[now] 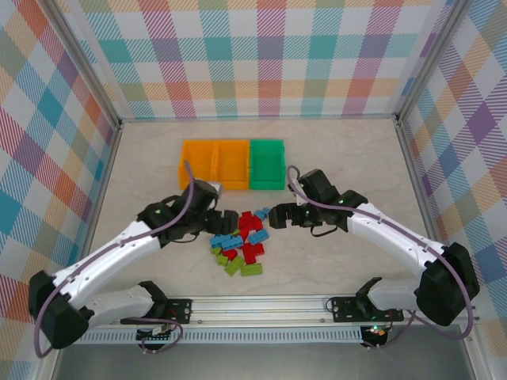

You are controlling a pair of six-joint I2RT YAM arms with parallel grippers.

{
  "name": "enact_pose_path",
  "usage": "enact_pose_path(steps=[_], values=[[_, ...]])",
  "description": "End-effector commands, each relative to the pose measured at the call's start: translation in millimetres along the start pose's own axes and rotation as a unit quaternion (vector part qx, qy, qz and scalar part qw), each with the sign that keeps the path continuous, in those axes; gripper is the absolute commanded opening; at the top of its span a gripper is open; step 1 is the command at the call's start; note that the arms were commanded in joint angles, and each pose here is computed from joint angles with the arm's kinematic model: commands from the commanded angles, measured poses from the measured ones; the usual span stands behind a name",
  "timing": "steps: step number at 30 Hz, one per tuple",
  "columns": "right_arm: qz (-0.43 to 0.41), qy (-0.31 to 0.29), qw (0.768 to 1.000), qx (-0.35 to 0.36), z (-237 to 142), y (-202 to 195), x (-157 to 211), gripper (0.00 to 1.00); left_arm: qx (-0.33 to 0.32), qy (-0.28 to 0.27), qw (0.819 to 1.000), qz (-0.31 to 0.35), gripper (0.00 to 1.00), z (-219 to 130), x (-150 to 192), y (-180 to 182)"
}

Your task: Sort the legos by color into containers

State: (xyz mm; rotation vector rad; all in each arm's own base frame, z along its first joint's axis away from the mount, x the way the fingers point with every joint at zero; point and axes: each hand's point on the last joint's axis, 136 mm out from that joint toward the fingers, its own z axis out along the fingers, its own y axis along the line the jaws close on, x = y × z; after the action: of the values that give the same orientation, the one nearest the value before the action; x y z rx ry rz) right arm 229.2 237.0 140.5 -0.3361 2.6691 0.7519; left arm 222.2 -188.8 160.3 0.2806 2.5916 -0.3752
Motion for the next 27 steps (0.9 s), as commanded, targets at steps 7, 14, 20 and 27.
enact_pose_path(steps=[7,14,20,27], values=[[0.002,-0.013,1.000,-0.003,-1.3,7.7,-12.9,1.00,-0.057,0.042,0.996,-0.060,1.00,68.8,4.7,-4.6],[0.005,-0.025,1.000,0.004,-6.8,2.8,-9.8,1.00,-0.118,0.039,0.992,-0.035,1.00,99.5,0.6,11.7],[0.009,-0.019,1.000,0.005,-5.0,2.7,-9.8,1.00,-0.135,0.037,0.989,-0.042,0.87,110.6,0.5,23.2],[0.009,-0.023,1.000,0.005,-7.4,4.6,-13.0,1.00,-0.134,0.034,0.989,-0.044,0.70,116.1,-2.5,23.8]])
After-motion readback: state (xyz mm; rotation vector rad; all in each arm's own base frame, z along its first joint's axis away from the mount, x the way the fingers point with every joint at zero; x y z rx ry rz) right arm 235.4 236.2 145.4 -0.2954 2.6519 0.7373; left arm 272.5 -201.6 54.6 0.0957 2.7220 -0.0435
